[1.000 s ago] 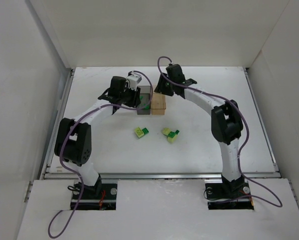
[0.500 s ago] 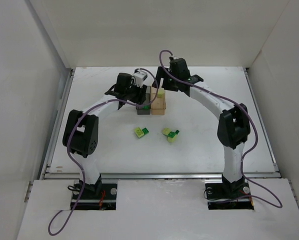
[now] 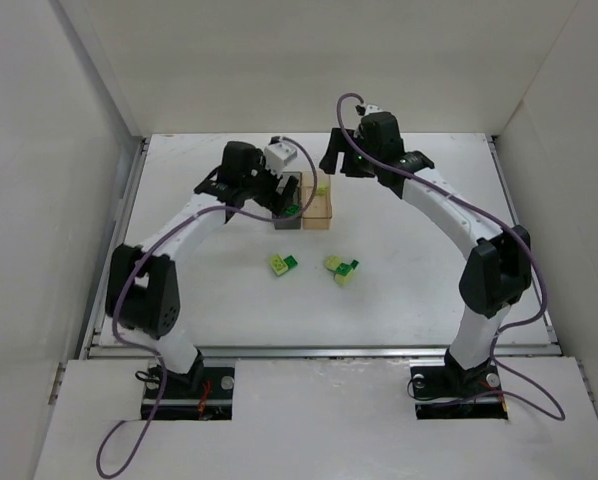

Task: Sort the legos into containers by color

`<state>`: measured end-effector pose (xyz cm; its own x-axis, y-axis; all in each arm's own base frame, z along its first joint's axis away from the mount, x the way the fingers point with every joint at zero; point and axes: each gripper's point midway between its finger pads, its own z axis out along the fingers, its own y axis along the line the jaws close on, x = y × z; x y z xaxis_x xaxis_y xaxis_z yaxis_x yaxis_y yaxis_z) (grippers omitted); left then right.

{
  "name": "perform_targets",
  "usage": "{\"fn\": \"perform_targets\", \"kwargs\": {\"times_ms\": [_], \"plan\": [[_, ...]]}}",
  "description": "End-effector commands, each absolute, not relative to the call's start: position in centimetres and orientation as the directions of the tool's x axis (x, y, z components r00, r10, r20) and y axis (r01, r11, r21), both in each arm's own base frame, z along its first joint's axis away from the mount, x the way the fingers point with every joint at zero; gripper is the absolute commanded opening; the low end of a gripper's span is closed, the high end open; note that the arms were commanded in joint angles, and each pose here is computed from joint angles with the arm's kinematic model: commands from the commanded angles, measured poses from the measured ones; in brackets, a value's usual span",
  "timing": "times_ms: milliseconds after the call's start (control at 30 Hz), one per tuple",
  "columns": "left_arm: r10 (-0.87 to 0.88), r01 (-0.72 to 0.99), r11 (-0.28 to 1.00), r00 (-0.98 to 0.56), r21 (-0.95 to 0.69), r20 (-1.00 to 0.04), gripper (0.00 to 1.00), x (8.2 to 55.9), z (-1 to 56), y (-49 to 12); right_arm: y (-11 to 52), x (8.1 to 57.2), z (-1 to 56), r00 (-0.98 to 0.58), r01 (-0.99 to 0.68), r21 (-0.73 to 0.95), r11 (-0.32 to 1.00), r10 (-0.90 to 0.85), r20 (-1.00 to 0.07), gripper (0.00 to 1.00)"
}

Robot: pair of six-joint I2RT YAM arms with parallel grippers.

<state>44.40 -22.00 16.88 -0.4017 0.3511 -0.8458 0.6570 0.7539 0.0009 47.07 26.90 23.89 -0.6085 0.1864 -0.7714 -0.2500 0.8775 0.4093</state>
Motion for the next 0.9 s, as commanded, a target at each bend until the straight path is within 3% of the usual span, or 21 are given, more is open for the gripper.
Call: {"fn": "perform_targets", "kwargs": {"times_ms": [0,67,133,200,467,633,767,867], "plan": [[0.526,0.851,0.511,-0.199,0.121,-0.827,0.82,36.6,18.7,-21.9,25.0,45.8,25.7,-0.560,-0.252,0.354,0.901,0.162,-0.813,0.85],[0.663,0.909,0.383,-0.146,0.165,-0.734,0.81,32.8,15.3,-20.6,24.5,44.9,24.7,-0.576,-0.249,0.341,0.906,0.145,-0.805,0.85],[0.712,0.932,0.335,-0.154,0.139,-0.686,0.79,29.7,12.9,-19.6,23.9,44.2,24.8,-0.576,-0.239,0.335,0.911,0.145,-0.805,0.85],[0.725,0.942,0.323,-0.182,0.094,-0.664,0.84,27.9,11.3,-19.7,24.1,43.5,24.1,-0.589,-0.244,0.332,0.911,0.132,-0.797,0.85],[0.739,0.888,0.457,-0.348,0.050,-0.576,0.87,30.0,6.7,-19.3,25.4,41.4,23.4,-0.607,-0.263,0.324,0.909,0.105,-0.788,0.85],[0.745,0.889,0.457,-0.381,0.004,-0.547,0.87,30.4,4.9,-19.9,25.7,40.4,22.7,-0.611,-0.267,0.312,0.912,0.090,-0.787,0.85],[0.738,0.885,0.463,-0.409,-0.038,-0.538,0.78,30.3,4.4,-20.3,25.1,39.9,23.1,-0.596,-0.252,0.296,0.921,0.093,-0.798,0.85],[0.733,0.888,0.459,-0.403,-0.039,-0.548,0.56,30.5,4.7,-20.6,25.0,39.7,23.0,-0.597,-0.252,0.295,0.922,0.092,-0.797,0.85]]}}
